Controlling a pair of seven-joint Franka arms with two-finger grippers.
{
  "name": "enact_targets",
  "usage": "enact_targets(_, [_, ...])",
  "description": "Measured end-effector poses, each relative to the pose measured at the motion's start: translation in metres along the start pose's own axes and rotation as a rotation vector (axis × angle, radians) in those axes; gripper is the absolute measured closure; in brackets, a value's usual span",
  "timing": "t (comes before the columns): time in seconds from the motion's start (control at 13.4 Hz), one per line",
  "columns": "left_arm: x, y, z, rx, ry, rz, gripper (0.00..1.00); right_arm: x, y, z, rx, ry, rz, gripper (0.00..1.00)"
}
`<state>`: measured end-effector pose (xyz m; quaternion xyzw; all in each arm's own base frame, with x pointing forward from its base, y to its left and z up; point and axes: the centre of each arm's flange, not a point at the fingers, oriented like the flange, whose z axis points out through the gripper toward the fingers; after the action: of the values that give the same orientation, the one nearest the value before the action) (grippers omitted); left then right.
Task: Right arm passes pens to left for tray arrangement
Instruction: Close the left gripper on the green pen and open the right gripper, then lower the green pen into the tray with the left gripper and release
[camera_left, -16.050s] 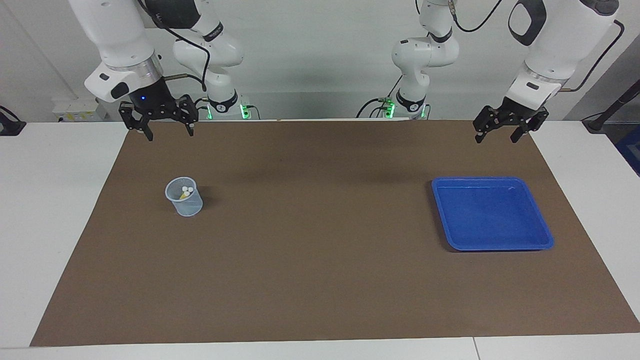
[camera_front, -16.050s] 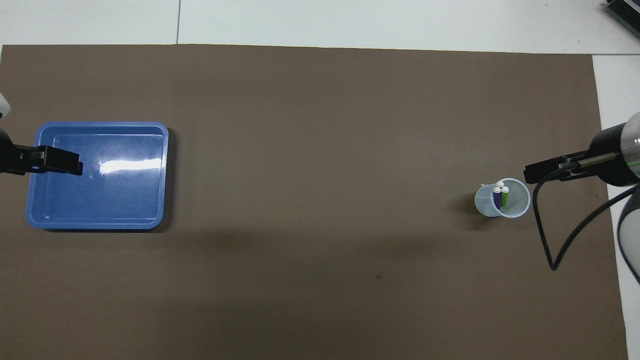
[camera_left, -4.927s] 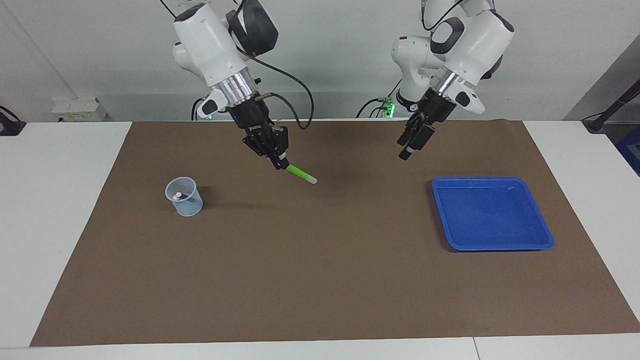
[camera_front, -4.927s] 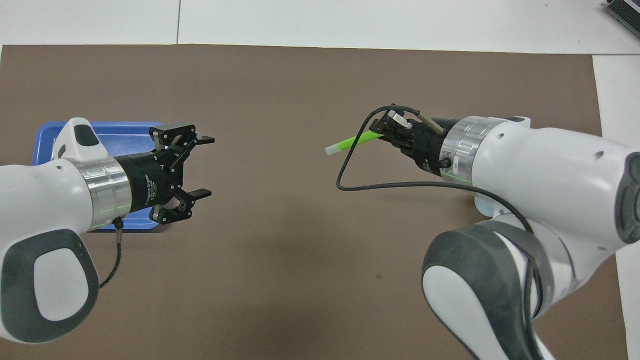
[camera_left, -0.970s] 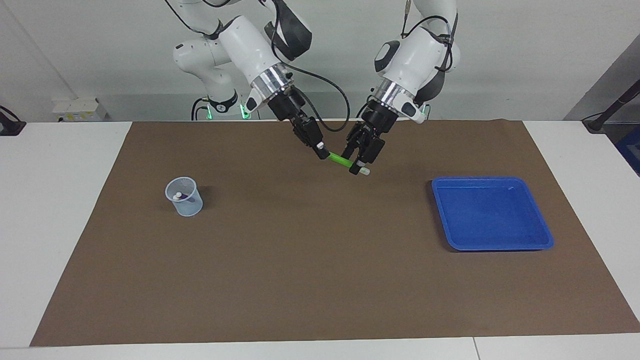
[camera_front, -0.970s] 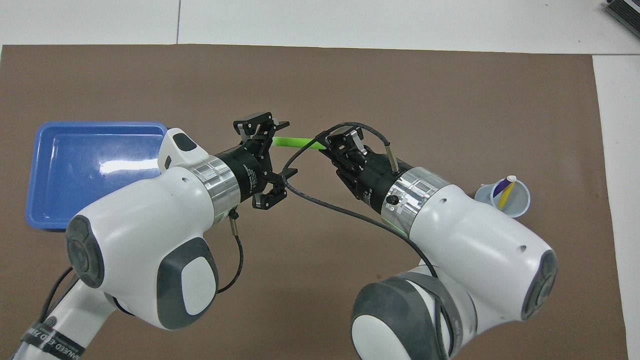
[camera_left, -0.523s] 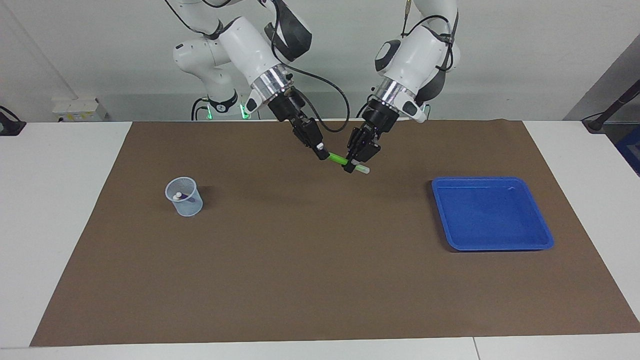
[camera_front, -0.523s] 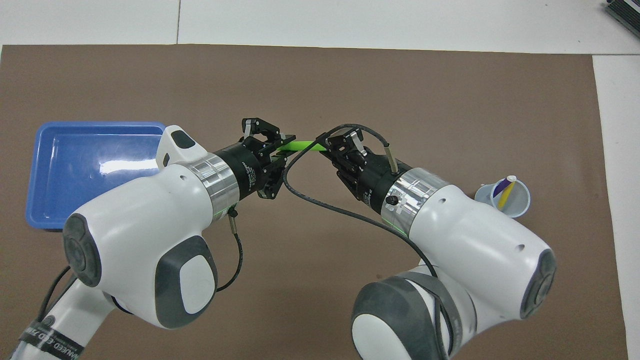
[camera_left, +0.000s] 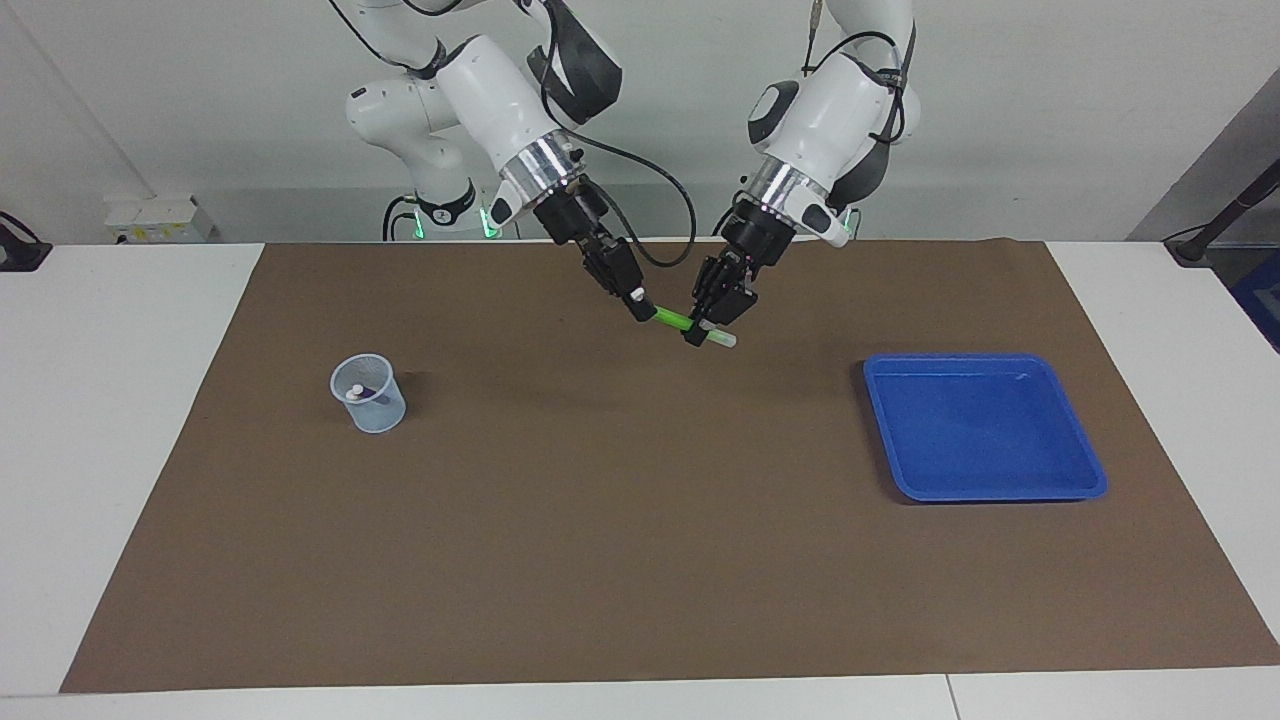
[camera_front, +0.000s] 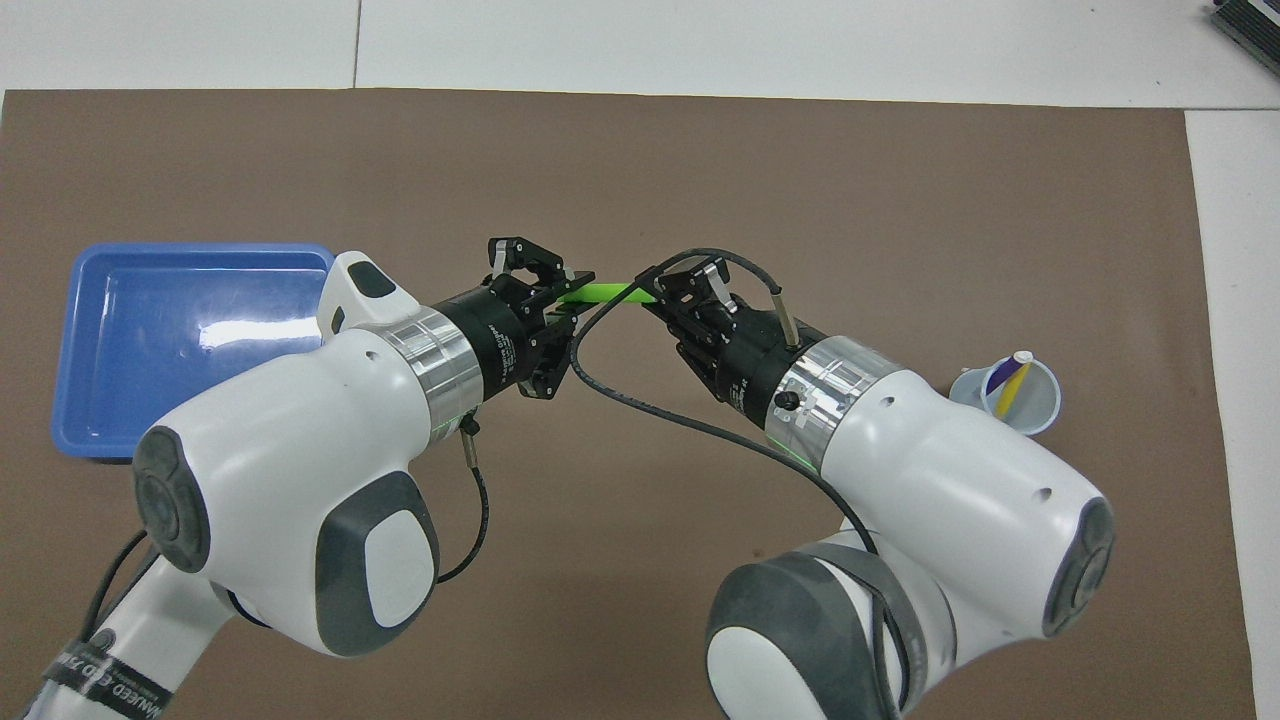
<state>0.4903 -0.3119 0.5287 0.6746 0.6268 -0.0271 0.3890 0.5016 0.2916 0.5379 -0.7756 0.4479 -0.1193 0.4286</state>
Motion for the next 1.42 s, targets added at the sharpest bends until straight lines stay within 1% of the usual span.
enact_targets(0.07, [-0.003,-0.002,0.001,0.003,-0.002,0.004,0.82,0.0,-0.002,-0.001,0.003,0.0,0.0,0.67])
enact_targets(0.22, [-0.005,-0.004,0.002,0.014,-0.004,0.026,0.82,0.001,-0.002,-0.001,-0.007,-0.006,-0.01,0.42])
enact_targets(0.3, [-0.003,-0.005,0.003,0.029,-0.002,0.053,0.82,0.006,0.001,0.0,-0.041,-0.02,-0.047,0.33])
enact_targets(0.37, [0.0,-0.006,0.005,0.05,0.001,0.089,0.82,0.015,0.004,0.0,-0.08,-0.036,-0.096,0.2])
enact_targets(0.52, [0.015,-0.005,0.006,0.119,0.009,0.202,0.82,0.045,0.01,-0.004,-0.167,-0.076,-0.201,0.01])
enact_targets(0.6, [0.027,-0.002,0.005,0.159,0.011,0.27,0.82,0.061,0.015,-0.008,-0.217,-0.1,-0.267,0.0])
enact_targets(0.67, [0.042,0.001,0.002,0.205,0.007,0.351,0.82,0.077,0.02,-0.014,-0.286,-0.116,-0.357,0.0])
enact_targets(0.82, [0.073,0.01,-0.012,0.284,-0.015,0.518,0.82,0.099,0.032,-0.026,-0.448,-0.128,-0.543,0.0])
enact_targets(0.97, [0.101,0.014,-0.025,0.35,-0.041,0.691,0.82,0.121,0.043,-0.04,-0.571,-0.148,-0.694,0.0])
enact_targets(1.12, [0.128,0.017,-0.038,0.438,-0.029,0.864,0.82,0.152,0.053,-0.057,-0.653,-0.192,-0.857,0.0])
enact_targets(1.34, [0.162,0.018,-0.055,0.566,-0.025,1.086,0.82,0.204,0.069,-0.084,-0.783,-0.217,-1.072,0.0])
enact_targets(1.42, [0.176,0.02,-0.062,0.606,-0.023,1.151,0.82,0.219,0.076,-0.091,-0.81,-0.237,-1.132,0.0])
